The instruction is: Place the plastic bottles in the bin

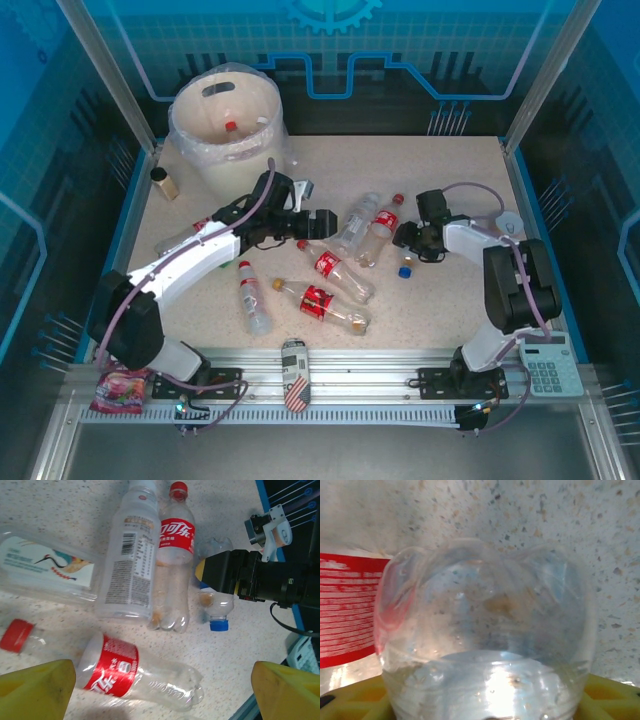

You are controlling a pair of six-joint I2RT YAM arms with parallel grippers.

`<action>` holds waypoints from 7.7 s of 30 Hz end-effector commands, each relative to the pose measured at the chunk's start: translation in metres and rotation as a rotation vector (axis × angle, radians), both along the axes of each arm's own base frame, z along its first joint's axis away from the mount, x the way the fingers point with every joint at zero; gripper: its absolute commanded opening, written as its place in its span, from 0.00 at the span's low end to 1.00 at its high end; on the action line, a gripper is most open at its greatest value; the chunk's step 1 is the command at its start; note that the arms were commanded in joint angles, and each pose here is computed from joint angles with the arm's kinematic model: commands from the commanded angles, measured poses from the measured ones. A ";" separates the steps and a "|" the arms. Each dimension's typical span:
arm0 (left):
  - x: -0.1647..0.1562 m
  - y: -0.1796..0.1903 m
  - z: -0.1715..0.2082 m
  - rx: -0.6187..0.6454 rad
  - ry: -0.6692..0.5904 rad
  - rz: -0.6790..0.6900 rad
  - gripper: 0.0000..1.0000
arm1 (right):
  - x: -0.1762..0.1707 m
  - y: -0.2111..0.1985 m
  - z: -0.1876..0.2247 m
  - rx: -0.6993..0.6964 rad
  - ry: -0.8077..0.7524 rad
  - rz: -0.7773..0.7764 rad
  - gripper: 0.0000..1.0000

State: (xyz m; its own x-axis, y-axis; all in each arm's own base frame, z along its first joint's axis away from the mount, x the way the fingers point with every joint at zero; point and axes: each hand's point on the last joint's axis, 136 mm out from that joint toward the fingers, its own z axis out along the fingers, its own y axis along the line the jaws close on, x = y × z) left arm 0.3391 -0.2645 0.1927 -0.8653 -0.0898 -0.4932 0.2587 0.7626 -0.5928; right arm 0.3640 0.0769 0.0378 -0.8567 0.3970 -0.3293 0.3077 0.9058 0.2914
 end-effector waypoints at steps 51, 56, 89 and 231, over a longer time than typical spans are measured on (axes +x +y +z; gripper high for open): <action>0.003 -0.125 0.005 -0.527 0.083 -0.301 0.84 | 0.015 0.133 0.153 0.930 -0.275 0.220 0.62; 0.005 -0.125 0.007 -0.528 0.079 -0.294 0.68 | 0.011 0.134 0.150 0.925 -0.264 0.223 0.62; 0.024 -0.082 0.063 -0.225 -0.074 -0.274 0.50 | -0.004 0.011 0.165 0.529 -0.331 0.076 0.98; -0.007 0.005 -0.002 -0.021 0.018 0.061 0.99 | 0.061 0.046 0.014 0.018 -0.054 0.062 0.57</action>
State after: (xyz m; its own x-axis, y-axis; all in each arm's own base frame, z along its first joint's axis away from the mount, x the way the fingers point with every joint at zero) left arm 0.3274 -0.2430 0.1797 -0.8699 -0.1381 -0.4735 0.1759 0.8101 -0.5594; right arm 0.4237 0.1279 0.0320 -0.8774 0.3565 -0.3211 0.2490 0.9104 0.3304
